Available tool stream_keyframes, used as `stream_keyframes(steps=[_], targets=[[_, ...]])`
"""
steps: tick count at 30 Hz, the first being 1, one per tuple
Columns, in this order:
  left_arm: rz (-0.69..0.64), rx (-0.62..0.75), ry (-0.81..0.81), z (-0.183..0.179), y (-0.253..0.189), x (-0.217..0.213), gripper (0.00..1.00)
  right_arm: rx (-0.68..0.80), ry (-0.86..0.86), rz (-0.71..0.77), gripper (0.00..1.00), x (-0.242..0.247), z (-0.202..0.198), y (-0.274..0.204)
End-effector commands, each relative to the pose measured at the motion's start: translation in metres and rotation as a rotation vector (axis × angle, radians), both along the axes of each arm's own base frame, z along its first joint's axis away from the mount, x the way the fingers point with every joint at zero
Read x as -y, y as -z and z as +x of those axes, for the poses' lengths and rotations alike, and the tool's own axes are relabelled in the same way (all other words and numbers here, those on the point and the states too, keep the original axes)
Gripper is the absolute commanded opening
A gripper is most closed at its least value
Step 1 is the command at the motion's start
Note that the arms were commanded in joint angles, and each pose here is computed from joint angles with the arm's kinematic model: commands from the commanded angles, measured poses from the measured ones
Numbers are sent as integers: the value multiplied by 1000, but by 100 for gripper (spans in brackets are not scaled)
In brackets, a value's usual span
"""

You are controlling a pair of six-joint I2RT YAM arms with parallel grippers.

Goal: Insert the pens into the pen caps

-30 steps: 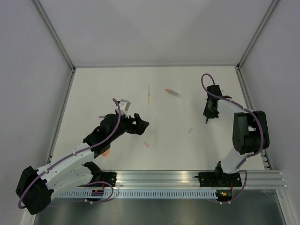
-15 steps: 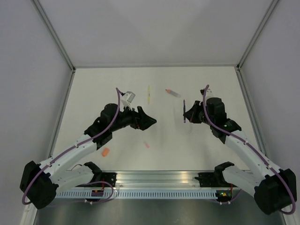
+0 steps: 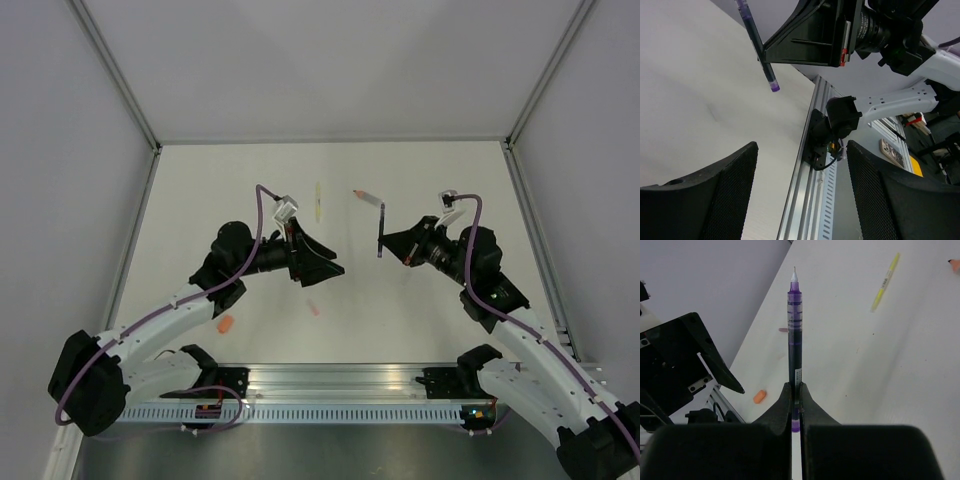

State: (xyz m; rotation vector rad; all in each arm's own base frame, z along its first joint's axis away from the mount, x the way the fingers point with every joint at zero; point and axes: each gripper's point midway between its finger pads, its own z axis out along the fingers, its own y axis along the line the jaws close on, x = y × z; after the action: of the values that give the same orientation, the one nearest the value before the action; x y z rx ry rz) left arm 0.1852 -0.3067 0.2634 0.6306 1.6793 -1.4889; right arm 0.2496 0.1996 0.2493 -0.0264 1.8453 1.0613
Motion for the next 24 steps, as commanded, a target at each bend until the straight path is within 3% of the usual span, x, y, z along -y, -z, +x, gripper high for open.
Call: stream_keyframes(steps=[1, 7, 13, 24], targets=[[-83, 42, 92, -8, -19, 9, 76, 72, -47, 120, 0, -12, -6, -31], [-80, -11, 110, 7, -4, 25, 77, 100, -82, 213, 0, -21, -15, -47], [-147, -6, 161, 9, -16, 36, 76, 107, -94, 238, 0, -24, -23, -52], [-161, 26, 242, 3, -29, 72, 57, 108, -89, 226, 0, -18, -32, -50]])
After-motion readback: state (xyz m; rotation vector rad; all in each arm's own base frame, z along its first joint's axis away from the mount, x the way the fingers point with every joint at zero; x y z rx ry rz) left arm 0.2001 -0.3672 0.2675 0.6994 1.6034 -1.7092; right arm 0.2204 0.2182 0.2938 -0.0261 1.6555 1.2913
